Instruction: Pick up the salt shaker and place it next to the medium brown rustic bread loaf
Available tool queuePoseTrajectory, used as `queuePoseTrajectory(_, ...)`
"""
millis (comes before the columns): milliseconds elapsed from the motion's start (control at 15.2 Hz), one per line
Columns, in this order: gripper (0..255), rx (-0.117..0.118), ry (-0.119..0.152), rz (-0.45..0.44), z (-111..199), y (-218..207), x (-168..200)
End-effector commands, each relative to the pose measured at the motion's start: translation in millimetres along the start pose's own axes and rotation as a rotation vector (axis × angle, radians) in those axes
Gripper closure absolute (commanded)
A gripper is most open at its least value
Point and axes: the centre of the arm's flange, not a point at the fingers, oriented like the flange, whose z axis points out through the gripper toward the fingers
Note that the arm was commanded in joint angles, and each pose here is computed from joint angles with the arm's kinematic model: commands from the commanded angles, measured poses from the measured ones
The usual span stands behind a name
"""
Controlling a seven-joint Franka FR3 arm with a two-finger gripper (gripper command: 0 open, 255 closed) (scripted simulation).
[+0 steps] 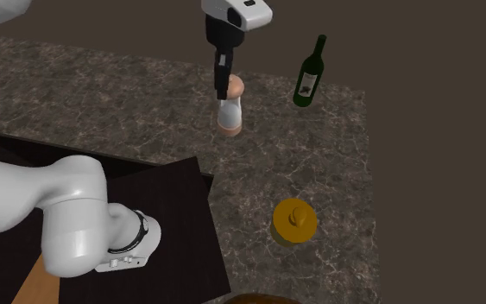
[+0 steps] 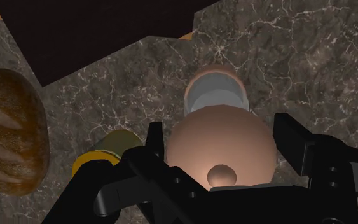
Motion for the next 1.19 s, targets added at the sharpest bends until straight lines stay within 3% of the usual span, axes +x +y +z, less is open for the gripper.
queuePoseTrajectory(0, 255, 0.0, 0.0, -0.002, 2, 25, 13)
queuePoseTrajectory(1122, 255, 0.0, 0.0, -0.002, 19, 224, 117)
